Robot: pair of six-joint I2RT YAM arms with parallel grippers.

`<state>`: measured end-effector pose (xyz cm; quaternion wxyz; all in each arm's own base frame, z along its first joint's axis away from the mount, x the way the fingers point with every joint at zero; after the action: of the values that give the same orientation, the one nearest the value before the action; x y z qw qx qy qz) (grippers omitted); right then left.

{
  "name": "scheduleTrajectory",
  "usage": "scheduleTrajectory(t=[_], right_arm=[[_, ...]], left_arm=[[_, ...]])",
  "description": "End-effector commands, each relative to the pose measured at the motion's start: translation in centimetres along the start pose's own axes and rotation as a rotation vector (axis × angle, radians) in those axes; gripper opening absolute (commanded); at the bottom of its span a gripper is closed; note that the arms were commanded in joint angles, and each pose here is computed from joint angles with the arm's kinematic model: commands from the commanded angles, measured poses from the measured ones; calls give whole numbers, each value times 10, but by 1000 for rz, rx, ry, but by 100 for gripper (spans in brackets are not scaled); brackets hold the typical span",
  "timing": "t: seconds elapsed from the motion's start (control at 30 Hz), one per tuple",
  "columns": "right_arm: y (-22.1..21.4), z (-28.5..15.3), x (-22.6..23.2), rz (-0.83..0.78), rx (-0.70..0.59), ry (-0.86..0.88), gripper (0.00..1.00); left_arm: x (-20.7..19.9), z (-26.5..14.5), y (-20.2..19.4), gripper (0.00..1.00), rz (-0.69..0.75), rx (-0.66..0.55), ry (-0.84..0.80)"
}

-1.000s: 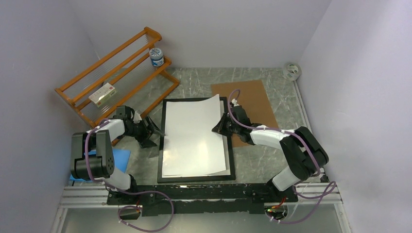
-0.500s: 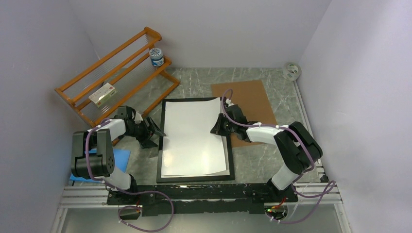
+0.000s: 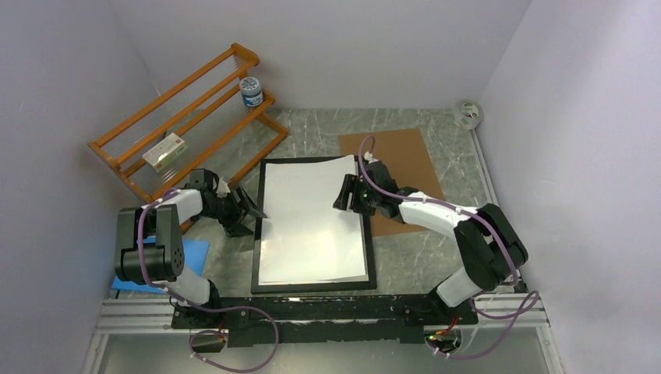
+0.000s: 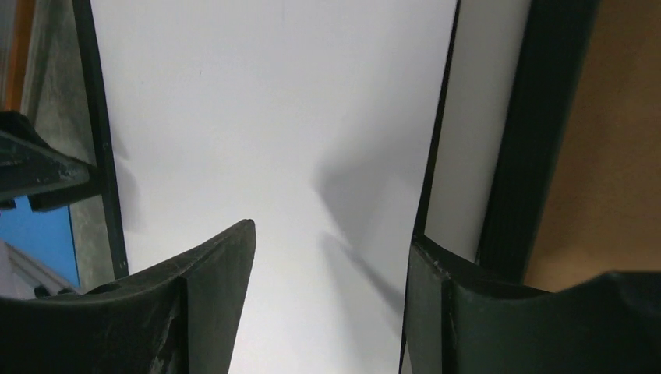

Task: Put the photo into the frame
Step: Place the photo in the photo frame.

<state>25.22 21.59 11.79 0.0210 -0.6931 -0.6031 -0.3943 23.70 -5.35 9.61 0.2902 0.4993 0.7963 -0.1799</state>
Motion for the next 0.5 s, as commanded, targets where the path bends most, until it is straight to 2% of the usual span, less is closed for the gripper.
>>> scheduleTrajectory(t=[0.0,0.13,0.3,0.4,0.47], right_arm=[[28,-21,9,-14,-124,-119,69],[35,-25,8,-41,-141,-188,69],[35,-15,6,-34,-106,-234,58],[34,-15,6,-26,-136,-283,61],[34,-13,10,-34,-142,-246,62]], left_arm=[[-7,-1,11,77,30,-32,5],[-7,-2,11,77,34,-38,11],[-6,-1,11,76,29,-32,17],[-5,-1,10,77,29,-35,25],[-5,-1,10,77,27,-31,23]])
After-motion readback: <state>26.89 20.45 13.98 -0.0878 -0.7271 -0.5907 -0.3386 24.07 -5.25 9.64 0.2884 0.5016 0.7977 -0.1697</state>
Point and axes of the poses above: each gripper's point midway between its finger pads, its own z axis out along the fingers, its own x axis along the line the jaws close on, y = z × x, the point moved 8 cm from there along -z, back along the fingers, and after that the axes turned 5 degrees about z, right-handed, at the moved point
